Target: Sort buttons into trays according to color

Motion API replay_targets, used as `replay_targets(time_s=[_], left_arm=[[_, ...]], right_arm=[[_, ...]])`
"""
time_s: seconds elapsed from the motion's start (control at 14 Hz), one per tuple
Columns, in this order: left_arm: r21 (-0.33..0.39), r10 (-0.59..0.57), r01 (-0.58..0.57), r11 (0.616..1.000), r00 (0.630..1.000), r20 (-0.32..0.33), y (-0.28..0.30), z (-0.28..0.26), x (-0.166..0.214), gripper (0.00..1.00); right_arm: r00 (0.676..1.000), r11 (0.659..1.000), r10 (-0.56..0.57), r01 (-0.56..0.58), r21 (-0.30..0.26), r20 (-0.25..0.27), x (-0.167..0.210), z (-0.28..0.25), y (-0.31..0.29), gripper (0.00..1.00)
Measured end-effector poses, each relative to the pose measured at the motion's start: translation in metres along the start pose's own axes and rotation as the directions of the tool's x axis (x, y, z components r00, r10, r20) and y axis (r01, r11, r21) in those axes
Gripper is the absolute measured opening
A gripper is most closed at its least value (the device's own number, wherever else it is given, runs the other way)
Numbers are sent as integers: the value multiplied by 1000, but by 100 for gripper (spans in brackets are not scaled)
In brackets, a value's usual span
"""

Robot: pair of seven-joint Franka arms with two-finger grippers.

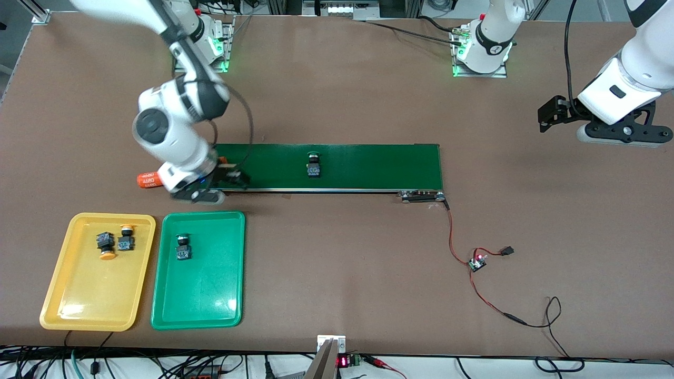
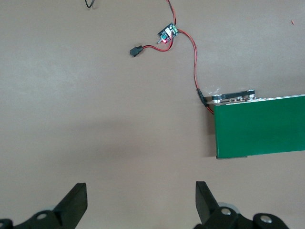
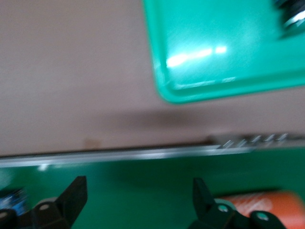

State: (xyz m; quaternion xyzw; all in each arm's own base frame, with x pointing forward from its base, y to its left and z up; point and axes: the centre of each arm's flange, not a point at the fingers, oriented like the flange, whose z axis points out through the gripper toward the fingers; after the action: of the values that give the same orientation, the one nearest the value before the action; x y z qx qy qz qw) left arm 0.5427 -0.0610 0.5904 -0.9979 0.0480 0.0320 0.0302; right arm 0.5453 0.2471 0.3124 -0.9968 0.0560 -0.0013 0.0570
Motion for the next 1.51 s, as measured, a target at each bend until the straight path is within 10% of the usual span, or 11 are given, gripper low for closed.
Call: replay_targets(time_s=[1.51], left_arm=[[-66, -27, 28, 997, 1000, 6, -8, 0, 0, 100]], right_arm=[[983, 982, -180, 181, -62, 18, -72, 45, -98, 100]])
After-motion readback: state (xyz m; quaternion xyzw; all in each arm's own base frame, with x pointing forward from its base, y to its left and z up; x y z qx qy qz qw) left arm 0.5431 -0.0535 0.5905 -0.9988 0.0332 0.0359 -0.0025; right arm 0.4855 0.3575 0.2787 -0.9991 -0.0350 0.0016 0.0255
